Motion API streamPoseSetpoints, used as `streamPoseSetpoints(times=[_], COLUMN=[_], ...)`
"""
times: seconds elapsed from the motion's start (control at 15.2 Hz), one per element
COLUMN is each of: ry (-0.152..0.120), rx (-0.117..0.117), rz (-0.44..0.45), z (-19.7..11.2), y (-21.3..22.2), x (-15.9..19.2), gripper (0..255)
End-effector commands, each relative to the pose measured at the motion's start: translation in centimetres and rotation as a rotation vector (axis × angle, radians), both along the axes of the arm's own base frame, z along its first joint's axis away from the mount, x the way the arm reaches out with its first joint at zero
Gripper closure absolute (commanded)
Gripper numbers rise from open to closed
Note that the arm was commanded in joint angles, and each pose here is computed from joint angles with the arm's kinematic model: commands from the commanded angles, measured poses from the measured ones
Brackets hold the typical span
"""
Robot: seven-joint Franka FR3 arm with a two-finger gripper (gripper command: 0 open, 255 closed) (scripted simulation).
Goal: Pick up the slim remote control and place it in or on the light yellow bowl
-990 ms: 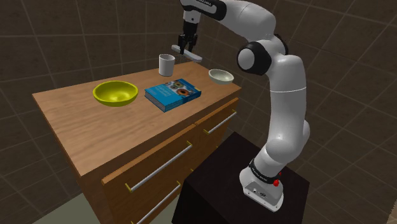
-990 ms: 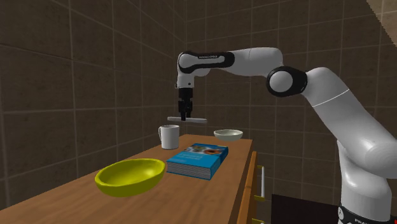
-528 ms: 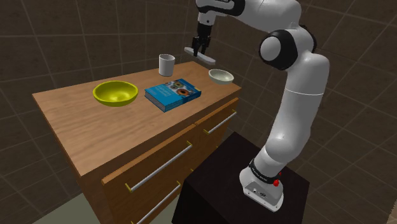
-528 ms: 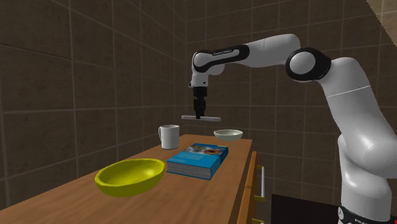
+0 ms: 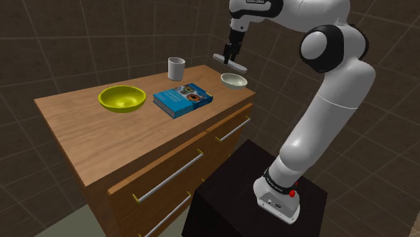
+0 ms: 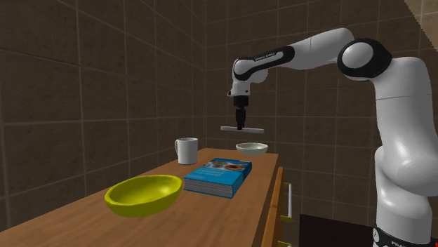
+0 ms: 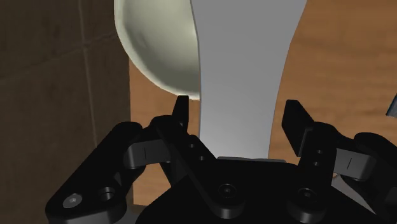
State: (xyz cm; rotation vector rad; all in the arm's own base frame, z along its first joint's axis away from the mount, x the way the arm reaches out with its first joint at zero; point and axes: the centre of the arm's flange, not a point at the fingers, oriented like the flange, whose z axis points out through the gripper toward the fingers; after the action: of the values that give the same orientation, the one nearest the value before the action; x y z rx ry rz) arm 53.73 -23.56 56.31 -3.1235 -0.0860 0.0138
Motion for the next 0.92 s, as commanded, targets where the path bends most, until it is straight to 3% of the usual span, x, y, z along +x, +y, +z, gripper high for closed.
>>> streamPoseSetpoints(times=[0.0, 0.2, 0.86], ry=[0.0, 0.0, 0.0], rx=[0.0, 0.0, 0.0], rz=[0.001, 0.001, 0.001], z=[0.3, 0.4, -4.8], y=[-1.4, -3.2, -3.2], x=[-2.2, -4.8, -4.8], gripper=[255, 255, 255])
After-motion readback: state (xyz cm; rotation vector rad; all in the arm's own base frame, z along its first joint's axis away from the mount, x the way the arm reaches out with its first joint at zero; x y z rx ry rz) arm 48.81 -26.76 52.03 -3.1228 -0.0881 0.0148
